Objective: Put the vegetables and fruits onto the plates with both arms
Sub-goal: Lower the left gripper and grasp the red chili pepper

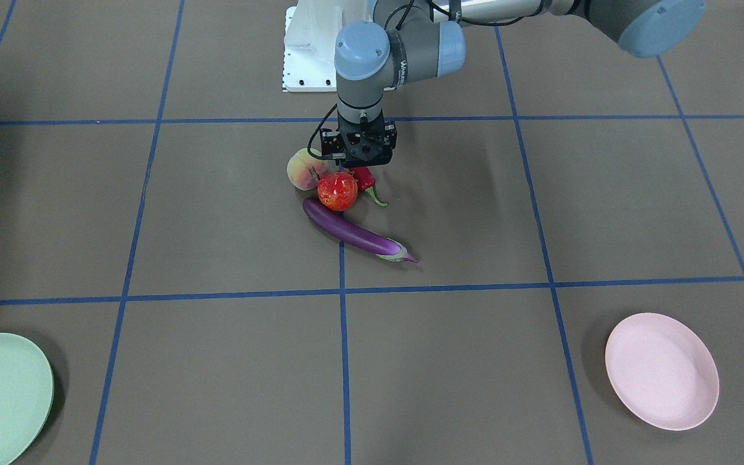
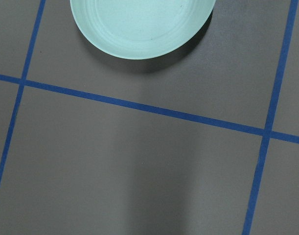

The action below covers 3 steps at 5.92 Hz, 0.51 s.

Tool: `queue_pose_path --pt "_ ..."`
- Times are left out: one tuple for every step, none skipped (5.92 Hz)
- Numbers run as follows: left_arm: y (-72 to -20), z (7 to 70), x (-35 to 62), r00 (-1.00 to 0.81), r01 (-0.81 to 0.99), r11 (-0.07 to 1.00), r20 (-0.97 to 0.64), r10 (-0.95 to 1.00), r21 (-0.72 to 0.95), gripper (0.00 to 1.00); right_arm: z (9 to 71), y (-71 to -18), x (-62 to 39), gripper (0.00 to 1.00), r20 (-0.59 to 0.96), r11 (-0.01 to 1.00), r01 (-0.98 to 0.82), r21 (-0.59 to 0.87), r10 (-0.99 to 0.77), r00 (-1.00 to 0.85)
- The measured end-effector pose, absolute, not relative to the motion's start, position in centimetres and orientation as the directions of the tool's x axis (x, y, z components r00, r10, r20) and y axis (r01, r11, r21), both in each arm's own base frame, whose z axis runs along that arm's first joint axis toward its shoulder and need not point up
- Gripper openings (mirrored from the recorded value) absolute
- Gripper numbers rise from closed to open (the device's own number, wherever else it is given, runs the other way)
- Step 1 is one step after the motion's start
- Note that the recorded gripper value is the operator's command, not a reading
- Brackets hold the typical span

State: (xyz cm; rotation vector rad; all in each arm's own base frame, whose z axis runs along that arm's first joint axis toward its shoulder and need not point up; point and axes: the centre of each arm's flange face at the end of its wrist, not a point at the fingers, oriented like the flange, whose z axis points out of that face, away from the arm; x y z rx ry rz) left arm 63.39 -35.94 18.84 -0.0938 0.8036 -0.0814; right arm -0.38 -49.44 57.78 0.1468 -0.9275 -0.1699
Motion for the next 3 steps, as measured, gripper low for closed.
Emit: queue_pose_path --pt "-36.28 18.56 64.28 0.694 0.038 0.992 -0.711 -0.111 -0.117 0.01 57.83 -49.44 -0.4 1.0 0.782 0.977 0.083 0.198 -0.208 0.588" --pt "-36.35 18.41 64.51 0.694 0.038 0.992 -0.712 -0.112 -0.119 0.0 57.84 -49.41 -0.42 1.0 0.783 0.977 0.082 0.195 -0.205 0.586" --pt "-36.29 18.25 64.18 0.691 0.038 0.992 -0.714 -0.112 -0.119 0.0 57.75 -49.37 -0.46 1.0 0.789 0.979 0.077 0.189 -0.198 0.582"
